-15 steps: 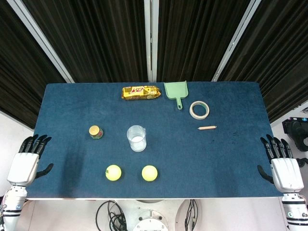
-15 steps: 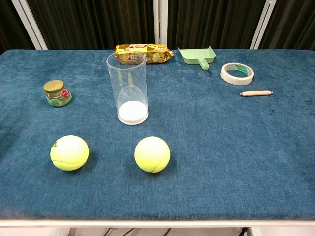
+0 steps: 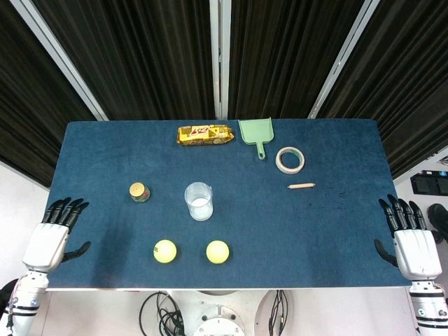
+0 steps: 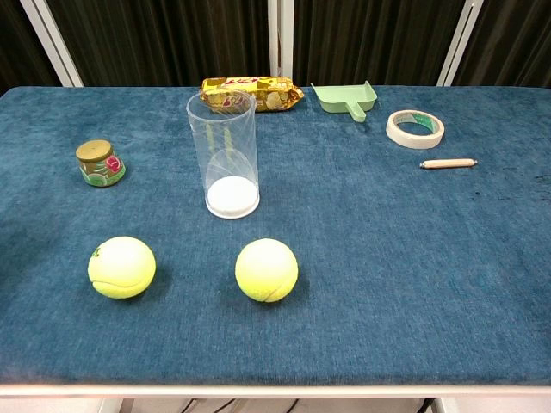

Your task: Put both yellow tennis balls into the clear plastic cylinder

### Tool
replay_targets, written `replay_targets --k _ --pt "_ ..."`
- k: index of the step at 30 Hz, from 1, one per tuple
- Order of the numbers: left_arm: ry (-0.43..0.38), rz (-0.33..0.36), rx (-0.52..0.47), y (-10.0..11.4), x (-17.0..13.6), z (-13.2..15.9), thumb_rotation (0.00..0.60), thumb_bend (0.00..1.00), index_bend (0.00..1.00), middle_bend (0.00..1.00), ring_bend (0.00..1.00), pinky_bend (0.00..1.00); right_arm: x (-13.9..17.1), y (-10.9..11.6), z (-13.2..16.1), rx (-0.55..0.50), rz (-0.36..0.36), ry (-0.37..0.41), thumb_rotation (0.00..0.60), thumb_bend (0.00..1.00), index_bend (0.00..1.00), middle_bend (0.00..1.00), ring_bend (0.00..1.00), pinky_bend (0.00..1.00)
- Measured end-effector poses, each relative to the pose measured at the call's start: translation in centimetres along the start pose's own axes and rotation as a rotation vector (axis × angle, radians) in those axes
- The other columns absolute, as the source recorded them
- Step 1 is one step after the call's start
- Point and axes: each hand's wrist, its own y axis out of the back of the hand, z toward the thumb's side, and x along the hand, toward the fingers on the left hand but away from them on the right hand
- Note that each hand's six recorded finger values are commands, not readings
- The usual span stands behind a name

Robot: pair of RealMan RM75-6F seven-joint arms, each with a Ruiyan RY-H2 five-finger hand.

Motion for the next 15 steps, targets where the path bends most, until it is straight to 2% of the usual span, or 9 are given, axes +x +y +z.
replay_targets --k 4,11,15 --pt "-0.090 -0.039 -0.046 -0.7 0.4 2.6 0.600 0.17 0.12 0.09 0.04 0.09 0.0 -0.2 -0.2 0.007 0.005 -0.001 0.600 0.22 0.00 0.00 0.00 0.00" --pt "-0.318 -0.149 -0.132 -3.6 1.3 9.5 0.600 0.16 0.12 0.09 0.04 0.10 0.2 -0.6 -0.9 -0.001 0.017 -0.012 0.600 0.23 0.00 0.00 0.00 0.00" --pt "-0.389 -0.184 -0.167 -5.4 1.9 12.0 0.600 0.16 0.12 0.09 0.04 0.11 0.1 -0.5 -1.1 -0.008 0.016 -0.012 0.600 0.23 0.00 0.00 0.00 0.00"
